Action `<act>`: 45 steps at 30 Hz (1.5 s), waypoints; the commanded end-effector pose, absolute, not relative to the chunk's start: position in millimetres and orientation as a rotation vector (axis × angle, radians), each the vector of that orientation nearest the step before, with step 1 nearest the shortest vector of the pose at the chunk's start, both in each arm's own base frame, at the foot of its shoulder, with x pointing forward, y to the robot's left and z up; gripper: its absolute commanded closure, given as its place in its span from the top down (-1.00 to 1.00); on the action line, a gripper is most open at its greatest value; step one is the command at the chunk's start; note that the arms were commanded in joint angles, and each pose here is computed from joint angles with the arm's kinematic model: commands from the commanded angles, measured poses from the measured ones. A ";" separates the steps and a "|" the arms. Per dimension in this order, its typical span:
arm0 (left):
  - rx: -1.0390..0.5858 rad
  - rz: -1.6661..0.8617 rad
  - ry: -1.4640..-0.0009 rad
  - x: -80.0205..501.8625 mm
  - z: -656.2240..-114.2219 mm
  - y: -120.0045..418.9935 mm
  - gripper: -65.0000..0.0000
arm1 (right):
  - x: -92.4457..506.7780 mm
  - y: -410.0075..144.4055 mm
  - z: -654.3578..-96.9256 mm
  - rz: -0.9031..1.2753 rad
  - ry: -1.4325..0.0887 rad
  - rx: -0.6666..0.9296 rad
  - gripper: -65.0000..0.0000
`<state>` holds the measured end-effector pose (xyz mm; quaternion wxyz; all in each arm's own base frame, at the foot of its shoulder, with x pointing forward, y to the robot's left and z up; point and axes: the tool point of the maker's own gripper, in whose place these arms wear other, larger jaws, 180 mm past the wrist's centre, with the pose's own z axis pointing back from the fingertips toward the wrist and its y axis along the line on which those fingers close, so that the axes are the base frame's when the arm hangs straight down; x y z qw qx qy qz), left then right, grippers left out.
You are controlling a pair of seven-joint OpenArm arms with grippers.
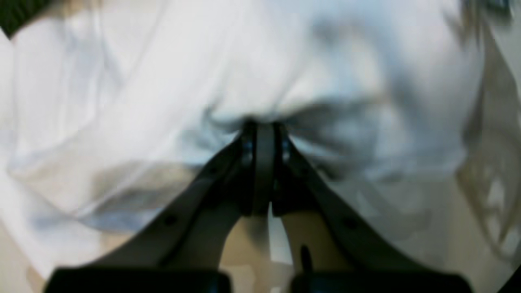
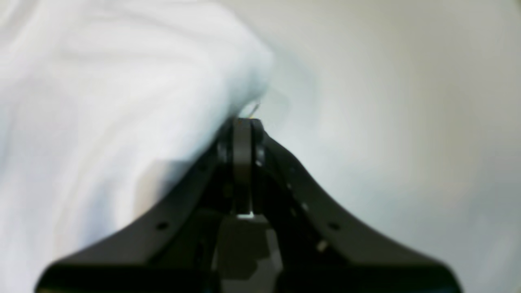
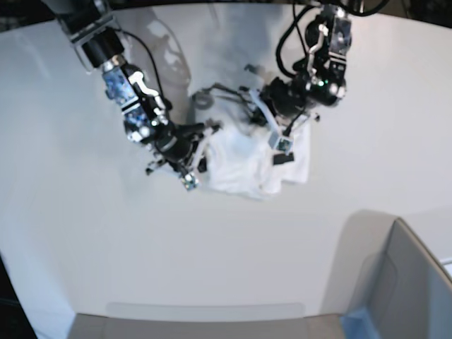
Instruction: Layout the t-shirt on the table in an organized manner, then fold the t-shirt properly
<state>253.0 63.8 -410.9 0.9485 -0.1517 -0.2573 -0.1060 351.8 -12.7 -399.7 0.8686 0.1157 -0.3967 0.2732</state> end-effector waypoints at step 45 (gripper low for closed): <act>-0.414 -0.255 -0.766 275.7 -360.6 10.2 -1.00 | 309.2 -140.7 -299.3 0.229 -1.032 0.099 -1.00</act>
